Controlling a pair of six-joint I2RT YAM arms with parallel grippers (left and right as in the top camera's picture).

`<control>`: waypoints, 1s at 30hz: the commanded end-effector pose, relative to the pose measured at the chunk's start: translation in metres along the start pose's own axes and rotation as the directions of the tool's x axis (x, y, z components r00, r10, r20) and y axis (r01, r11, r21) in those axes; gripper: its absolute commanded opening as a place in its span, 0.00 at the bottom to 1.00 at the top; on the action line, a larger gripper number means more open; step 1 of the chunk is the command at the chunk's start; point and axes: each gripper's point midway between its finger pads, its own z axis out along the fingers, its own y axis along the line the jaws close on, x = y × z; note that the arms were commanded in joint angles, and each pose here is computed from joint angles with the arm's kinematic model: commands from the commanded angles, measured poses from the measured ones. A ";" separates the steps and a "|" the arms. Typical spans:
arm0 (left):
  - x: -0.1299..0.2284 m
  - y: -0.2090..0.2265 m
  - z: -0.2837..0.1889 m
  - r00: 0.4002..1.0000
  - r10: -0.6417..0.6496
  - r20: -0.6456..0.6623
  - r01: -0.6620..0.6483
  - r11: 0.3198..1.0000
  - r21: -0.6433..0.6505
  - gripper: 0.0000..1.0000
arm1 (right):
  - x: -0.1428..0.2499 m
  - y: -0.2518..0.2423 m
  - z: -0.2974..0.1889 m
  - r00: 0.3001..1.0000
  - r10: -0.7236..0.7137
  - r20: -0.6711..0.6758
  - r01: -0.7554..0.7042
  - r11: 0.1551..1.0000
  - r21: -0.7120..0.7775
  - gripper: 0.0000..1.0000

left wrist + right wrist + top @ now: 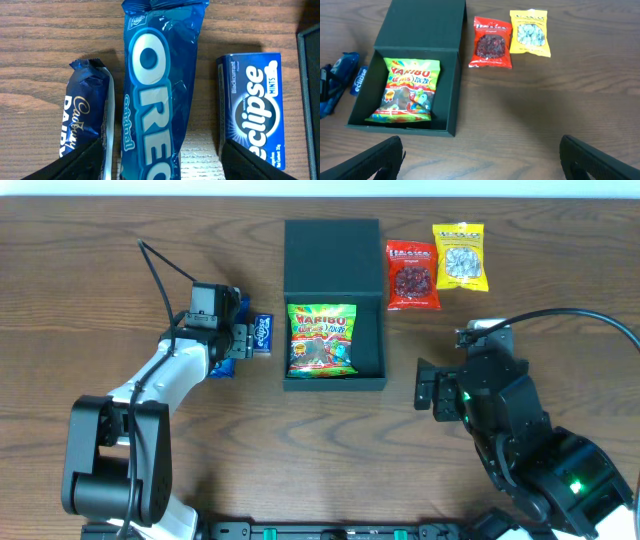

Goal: Pack container
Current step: 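Reach the left gripper to the blue Oreo pack and grasp it, then lift the Oreo pack and place it upright in the box beside Haribo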

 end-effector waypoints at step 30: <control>0.011 0.005 0.022 0.995 -0.090 -0.048 0.088 0.996 -0.033 0.29 | -0.026 -0.007 -0.015 0.995 -0.008 0.104 0.007 1.000 0.014 0.99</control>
